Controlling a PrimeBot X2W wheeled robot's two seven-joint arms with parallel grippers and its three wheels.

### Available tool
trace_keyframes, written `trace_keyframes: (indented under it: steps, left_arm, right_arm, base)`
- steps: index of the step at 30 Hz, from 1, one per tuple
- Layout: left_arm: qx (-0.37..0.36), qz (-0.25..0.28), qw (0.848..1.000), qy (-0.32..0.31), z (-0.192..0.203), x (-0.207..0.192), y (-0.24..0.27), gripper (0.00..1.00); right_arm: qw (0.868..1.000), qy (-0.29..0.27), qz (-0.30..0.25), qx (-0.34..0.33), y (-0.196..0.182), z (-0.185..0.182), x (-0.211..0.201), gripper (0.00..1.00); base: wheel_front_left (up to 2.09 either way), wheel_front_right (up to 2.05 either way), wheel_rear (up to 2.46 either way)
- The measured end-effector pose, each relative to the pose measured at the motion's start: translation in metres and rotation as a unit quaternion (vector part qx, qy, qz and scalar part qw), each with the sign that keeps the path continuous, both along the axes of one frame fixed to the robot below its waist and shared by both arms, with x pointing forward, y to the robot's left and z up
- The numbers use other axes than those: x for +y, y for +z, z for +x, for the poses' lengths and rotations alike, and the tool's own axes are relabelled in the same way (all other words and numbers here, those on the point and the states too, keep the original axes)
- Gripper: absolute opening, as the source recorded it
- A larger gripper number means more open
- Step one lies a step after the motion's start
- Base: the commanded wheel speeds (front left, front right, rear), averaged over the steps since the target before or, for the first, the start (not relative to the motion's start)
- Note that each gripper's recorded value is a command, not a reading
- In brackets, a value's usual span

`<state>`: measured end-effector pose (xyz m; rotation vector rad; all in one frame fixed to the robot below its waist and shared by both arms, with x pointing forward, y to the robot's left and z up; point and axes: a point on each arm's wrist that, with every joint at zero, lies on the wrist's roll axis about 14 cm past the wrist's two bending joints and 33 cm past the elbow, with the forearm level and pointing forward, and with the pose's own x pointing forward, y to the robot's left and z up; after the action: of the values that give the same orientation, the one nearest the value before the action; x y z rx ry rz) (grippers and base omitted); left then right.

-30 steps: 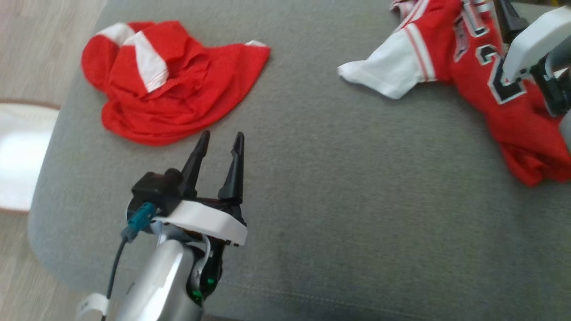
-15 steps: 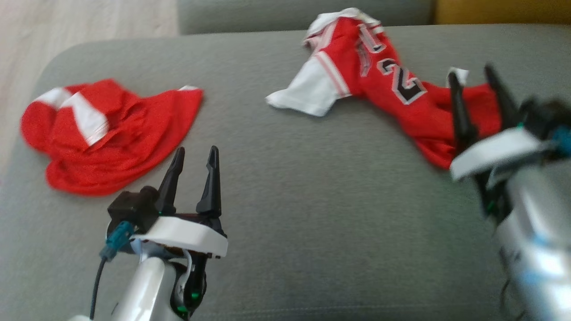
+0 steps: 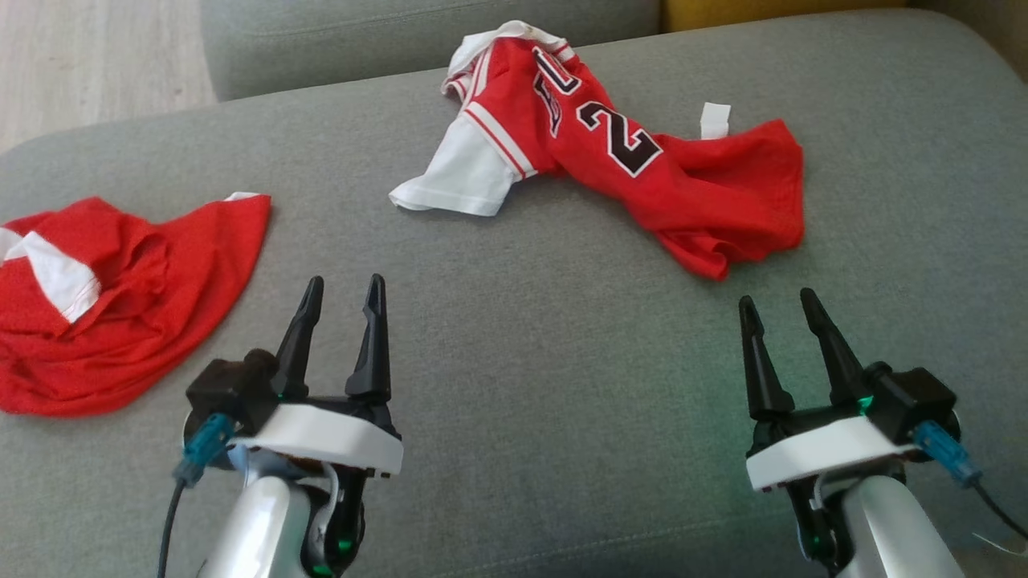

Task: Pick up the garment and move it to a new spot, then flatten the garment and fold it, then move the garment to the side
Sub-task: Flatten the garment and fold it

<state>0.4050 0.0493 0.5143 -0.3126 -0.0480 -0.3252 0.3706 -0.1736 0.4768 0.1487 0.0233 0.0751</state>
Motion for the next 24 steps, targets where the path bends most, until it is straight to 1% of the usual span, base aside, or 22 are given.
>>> trace_keyframes:
  steps: [4,8,13,16,20,24]
  left_arm:
    - [0.000,0.002,1.000,-0.003,0.000,-0.002,-0.001,1.00]
    - [0.003,0.002,1.000,0.001,0.000,0.001,-0.003,1.00]
    - [0.011,0.004,1.000,0.013,-0.001,0.010,-0.008,1.00]
    - [0.018,0.007,1.000,0.017,-0.003,0.014,-0.013,1.00]
    - [0.031,0.011,0.999,0.030,-0.005,0.023,-0.022,1.00]
    - [0.039,0.014,0.998,0.043,-0.006,0.033,-0.027,1.00]
  right_arm:
    - [1.000,0.004,-0.003,-0.007,0.005,0.001,0.003,1.00]
    - [1.000,0.008,-0.002,-0.001,0.002,0.004,0.007,1.00]
    - [0.998,0.027,-0.018,0.048,-0.022,0.006,0.016,1.00]
    - [0.996,0.029,-0.018,0.083,-0.040,0.008,0.016,1.00]
    - [0.993,0.021,0.003,0.118,-0.059,0.014,0.014,1.00]
    - [0.993,0.014,0.020,0.118,-0.060,0.031,0.013,1.00]
  base:
    - [0.00,0.00,0.00]
    - [0.00,0.00,0.00]
    - [0.00,0.00,0.00]
    - [0.00,0.00,0.00]
    - [0.00,0.00,0.00]
    - [0.00,0.00,0.00]
